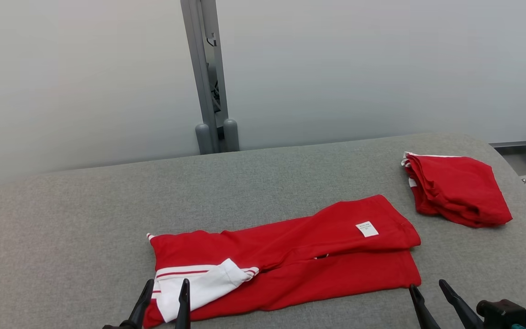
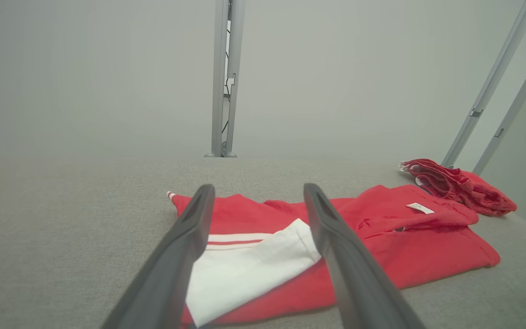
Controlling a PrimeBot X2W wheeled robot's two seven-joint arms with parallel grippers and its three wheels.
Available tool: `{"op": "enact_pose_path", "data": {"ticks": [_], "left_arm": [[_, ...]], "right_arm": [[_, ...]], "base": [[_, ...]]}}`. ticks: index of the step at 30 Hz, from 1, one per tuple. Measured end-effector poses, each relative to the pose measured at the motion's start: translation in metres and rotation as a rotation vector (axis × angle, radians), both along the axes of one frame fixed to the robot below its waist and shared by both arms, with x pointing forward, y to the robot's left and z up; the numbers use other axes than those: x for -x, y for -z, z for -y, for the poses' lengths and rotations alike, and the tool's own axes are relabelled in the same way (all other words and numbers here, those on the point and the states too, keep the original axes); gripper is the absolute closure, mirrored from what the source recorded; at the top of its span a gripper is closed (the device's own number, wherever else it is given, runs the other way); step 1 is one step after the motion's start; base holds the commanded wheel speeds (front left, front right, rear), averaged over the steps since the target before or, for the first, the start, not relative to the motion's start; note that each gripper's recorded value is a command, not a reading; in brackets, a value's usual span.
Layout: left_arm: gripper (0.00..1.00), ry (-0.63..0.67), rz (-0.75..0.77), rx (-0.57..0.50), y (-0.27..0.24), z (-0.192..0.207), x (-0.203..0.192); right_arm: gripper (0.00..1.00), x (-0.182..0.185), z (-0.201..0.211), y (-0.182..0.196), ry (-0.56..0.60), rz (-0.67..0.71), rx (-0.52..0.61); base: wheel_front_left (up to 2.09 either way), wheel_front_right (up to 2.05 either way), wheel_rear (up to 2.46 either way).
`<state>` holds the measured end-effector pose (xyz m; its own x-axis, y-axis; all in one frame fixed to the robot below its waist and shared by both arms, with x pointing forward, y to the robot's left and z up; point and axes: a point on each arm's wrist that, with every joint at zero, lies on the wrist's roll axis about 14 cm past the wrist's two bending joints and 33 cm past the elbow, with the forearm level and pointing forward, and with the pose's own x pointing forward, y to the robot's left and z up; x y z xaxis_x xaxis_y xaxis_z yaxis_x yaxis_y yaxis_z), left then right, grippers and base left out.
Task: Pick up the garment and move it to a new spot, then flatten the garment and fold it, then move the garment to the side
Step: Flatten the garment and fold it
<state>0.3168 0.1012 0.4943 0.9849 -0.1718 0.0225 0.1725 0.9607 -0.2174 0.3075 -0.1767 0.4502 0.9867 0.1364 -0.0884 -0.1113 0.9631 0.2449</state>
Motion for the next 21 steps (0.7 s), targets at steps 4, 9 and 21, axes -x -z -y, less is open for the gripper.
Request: {"op": "enact_pose_path", "data": {"ticks": [4, 9, 21], "left_arm": [[0.0, -0.004, 0.0, -0.006, 0.002, -0.002, 0.001], [0.0, -0.003, -0.01, -0.015, 0.006, -0.004, 0.003], [0.0, 0.033, -0.119, -0.025, 0.034, 0.0, 0.012]], "right_arm": [[0.0, -0.002, -0.003, 0.002, -0.007, -0.006, -0.002], [0.0, -0.005, -0.001, 0.009, 0.003, -0.033, -0.017], [0.0, -0.06, 0.028, 0.015, 0.085, -0.12, -0.019]], "base": [[0.0, 0.0, 0.0], [0.0, 0.0, 0.0], [0.0, 0.0, 0.0]]}}
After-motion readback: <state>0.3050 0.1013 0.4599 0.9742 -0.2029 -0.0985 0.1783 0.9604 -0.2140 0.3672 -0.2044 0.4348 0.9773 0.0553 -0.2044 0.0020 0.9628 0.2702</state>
